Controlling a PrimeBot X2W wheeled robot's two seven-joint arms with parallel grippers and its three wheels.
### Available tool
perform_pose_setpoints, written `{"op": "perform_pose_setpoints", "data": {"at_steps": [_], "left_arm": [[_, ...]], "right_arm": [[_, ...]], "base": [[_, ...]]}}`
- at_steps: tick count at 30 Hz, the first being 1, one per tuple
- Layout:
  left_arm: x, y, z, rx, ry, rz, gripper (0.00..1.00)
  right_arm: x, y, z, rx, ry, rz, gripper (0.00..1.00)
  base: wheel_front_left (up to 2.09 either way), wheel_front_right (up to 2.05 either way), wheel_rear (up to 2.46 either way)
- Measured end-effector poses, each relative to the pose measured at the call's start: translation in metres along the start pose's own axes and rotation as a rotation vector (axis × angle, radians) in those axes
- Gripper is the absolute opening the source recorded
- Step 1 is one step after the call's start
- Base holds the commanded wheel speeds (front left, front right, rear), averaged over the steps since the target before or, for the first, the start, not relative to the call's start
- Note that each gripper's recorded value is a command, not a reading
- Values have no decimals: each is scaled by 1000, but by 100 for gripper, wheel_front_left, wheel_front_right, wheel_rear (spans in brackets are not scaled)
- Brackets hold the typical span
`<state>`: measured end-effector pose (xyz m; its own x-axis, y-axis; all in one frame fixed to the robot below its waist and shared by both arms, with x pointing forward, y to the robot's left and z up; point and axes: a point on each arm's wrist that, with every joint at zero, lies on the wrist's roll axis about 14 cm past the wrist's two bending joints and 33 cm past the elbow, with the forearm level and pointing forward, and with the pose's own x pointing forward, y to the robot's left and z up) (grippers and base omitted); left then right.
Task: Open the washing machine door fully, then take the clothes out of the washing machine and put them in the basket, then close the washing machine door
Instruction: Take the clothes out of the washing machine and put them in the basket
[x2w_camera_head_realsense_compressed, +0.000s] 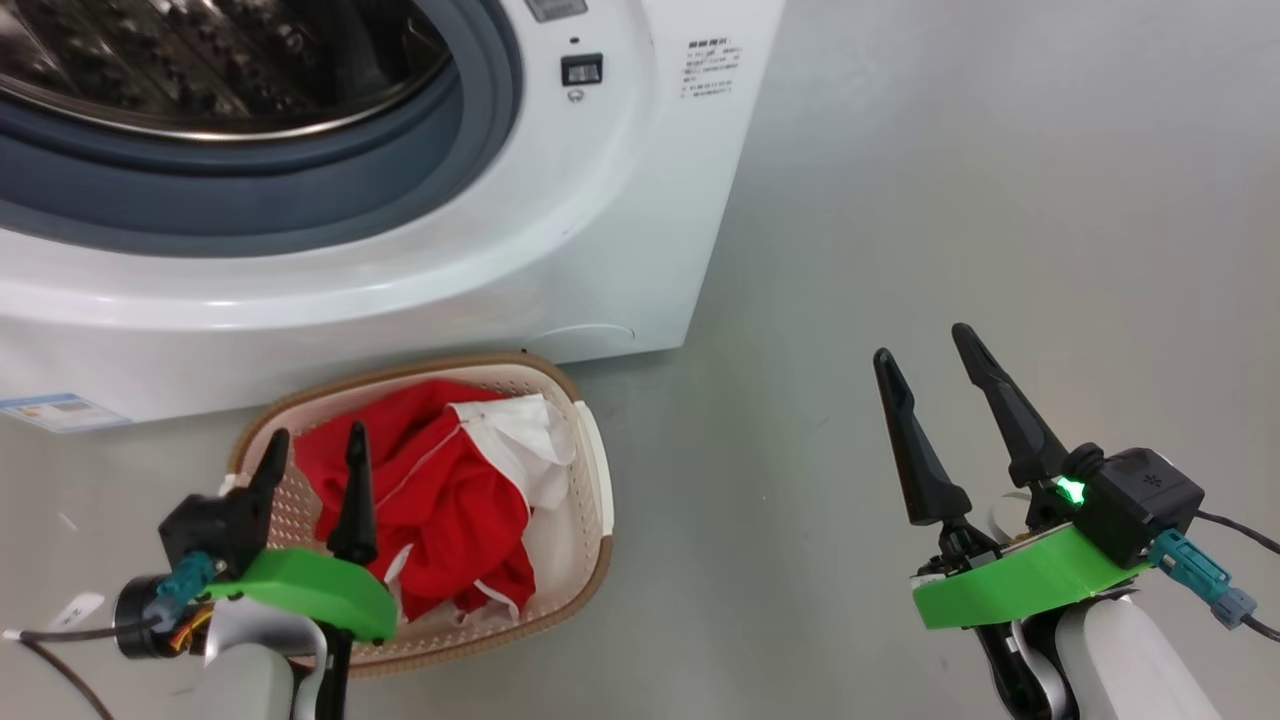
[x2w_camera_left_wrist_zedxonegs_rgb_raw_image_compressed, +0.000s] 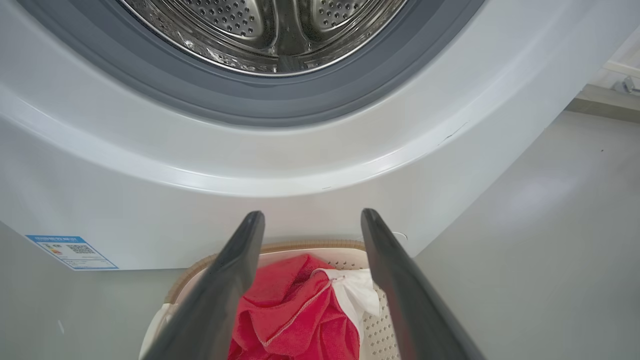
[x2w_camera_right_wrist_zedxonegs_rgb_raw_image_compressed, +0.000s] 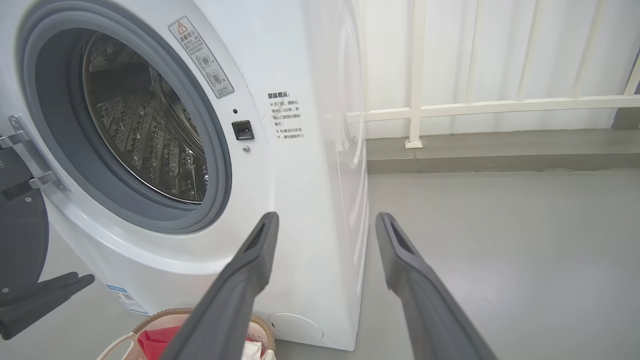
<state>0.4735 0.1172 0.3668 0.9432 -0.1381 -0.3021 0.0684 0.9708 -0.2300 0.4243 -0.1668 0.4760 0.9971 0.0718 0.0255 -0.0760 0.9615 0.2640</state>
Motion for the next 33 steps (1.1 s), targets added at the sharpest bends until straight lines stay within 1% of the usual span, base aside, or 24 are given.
{"op": "perform_pose_setpoints", "data": {"at_steps": [5,11,19,23,29,33], "left_arm": [[-16,2,24,5,-80,5,100],[-36,-3,49,27,-162,-9,100],[-63,-21,79,54,-264,-47,100],[-72,-29,94,57,-314,-59,100],[-84,-33,102,59,-350,-62,100],[-93,-36,104,60,-363,-68,100]], "right_arm": [[-4,4,11,-5,-27,8,100],[-17,3,16,-13,-35,-1,100],[-30,9,28,-29,-63,11,100],[-32,13,41,-41,-102,23,100],[-43,9,42,-40,-103,4,100],[-48,5,50,-48,-124,-8,100]], "base": [[0,0,0],[0,0,0],[0,0,0],[0,0,0],[0,0,0],[0,0,0]]}}
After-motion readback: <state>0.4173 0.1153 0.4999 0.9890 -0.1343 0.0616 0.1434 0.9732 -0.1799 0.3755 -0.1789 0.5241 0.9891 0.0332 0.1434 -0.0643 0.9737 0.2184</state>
